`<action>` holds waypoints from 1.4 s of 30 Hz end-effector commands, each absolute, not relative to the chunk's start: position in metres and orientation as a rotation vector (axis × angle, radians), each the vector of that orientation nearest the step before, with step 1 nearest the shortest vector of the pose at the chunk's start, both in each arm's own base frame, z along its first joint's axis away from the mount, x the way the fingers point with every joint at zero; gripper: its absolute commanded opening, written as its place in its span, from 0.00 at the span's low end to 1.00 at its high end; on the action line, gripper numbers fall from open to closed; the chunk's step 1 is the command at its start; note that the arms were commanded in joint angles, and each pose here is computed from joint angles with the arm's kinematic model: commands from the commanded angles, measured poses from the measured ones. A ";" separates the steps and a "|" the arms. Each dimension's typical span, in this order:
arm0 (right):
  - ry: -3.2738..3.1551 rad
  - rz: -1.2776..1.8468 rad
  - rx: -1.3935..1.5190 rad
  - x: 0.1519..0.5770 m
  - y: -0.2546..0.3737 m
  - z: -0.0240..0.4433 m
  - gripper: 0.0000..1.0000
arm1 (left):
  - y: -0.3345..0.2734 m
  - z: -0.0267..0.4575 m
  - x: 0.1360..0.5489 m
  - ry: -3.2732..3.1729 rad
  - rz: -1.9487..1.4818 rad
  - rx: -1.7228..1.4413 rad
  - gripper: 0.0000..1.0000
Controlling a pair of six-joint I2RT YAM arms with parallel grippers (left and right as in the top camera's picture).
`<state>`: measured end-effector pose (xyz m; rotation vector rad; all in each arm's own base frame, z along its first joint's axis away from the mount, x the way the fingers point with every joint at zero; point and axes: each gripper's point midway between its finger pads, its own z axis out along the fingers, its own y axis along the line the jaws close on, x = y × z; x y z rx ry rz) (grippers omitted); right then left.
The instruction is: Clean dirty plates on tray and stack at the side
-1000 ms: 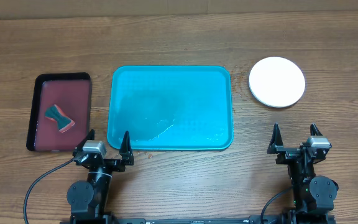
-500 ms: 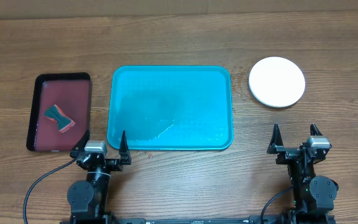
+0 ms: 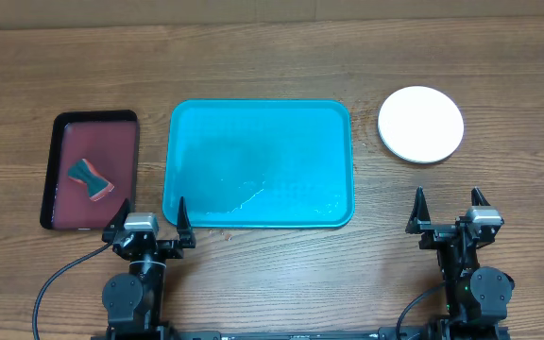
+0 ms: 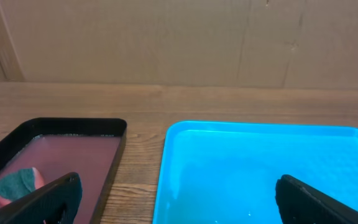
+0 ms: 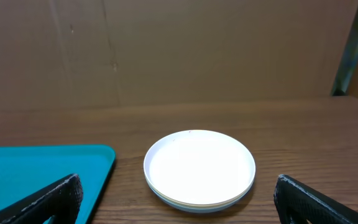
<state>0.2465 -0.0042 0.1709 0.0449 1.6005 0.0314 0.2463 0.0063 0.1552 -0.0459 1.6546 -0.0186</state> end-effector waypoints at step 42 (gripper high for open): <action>1.594 0.021 0.048 0.246 -0.006 0.170 1.00 | 0.011 0.156 0.246 1.648 0.042 -0.020 1.00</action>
